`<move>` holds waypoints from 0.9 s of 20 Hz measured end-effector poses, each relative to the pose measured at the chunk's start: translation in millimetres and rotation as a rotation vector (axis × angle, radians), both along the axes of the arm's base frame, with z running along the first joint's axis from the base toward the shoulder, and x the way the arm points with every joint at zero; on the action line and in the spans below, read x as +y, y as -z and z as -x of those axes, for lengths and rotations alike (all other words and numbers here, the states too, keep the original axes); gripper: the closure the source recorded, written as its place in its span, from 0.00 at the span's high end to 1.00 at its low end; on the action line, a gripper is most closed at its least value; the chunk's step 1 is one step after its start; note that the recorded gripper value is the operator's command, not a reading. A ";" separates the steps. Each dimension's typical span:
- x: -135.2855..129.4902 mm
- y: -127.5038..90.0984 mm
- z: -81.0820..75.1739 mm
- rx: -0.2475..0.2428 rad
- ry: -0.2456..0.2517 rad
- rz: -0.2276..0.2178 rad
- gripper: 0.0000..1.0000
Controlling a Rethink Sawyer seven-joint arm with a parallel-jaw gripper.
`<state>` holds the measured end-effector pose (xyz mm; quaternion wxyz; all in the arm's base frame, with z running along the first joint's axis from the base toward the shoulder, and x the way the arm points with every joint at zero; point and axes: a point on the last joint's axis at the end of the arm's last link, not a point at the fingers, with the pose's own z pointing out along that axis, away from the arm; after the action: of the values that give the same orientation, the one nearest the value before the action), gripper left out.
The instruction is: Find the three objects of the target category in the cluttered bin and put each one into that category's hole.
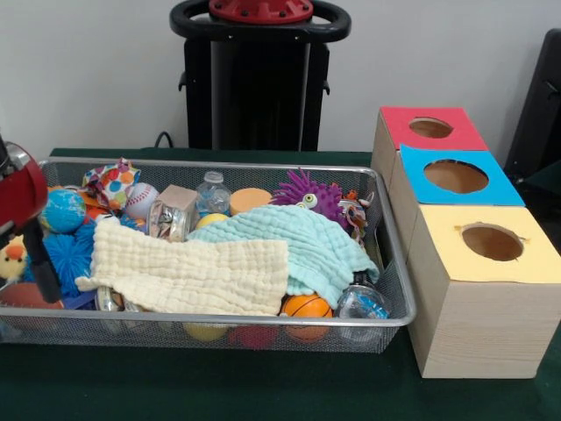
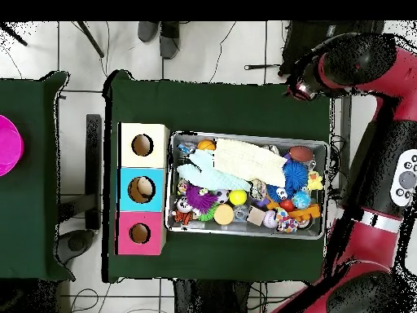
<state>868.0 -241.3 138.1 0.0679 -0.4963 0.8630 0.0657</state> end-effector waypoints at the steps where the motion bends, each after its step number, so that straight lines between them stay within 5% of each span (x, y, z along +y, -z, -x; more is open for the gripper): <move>1: 1.1 1.2 2.2 -0.002 0.007 0.005 1.00; 18: 3.5 21.7 36.7 0.058 0.009 0.014 1.00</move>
<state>831.3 -237.8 116.3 0.0397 -0.4908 0.8672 0.0739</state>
